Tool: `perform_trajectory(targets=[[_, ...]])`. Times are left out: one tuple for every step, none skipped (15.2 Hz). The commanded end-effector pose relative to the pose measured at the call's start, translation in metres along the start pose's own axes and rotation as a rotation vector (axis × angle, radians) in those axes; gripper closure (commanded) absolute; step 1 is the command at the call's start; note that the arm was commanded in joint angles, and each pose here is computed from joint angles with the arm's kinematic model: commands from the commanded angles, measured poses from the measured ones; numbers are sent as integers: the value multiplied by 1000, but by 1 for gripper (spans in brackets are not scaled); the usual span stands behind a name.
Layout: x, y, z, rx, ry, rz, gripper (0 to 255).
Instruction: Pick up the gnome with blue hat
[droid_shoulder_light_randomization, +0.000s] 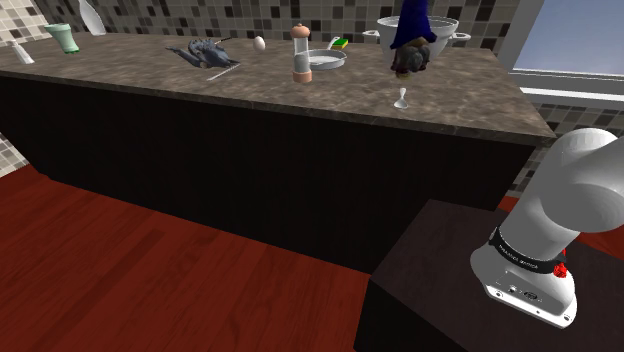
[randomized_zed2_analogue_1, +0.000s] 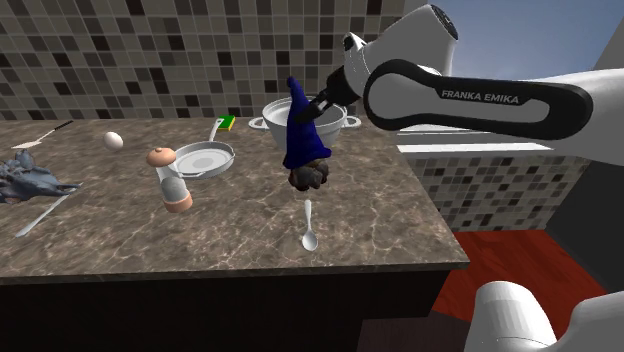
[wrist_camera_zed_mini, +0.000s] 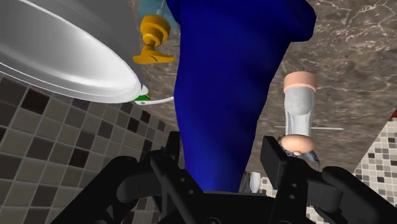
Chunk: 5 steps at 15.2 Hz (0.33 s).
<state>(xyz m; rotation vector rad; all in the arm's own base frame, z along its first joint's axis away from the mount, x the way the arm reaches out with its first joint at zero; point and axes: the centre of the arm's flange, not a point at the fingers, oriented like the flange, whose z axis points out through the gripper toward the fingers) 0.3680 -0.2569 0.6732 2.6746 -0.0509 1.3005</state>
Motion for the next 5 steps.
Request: perform_trajectory(targets=[[10,2,-8,-1,3,0,255],[14,2,-11,-1,3,0,255],[18,3,-14,-1,3,0,255],[19,3,-15,-1,3,0,255],[19,3,-15,-1,3,0,255]])
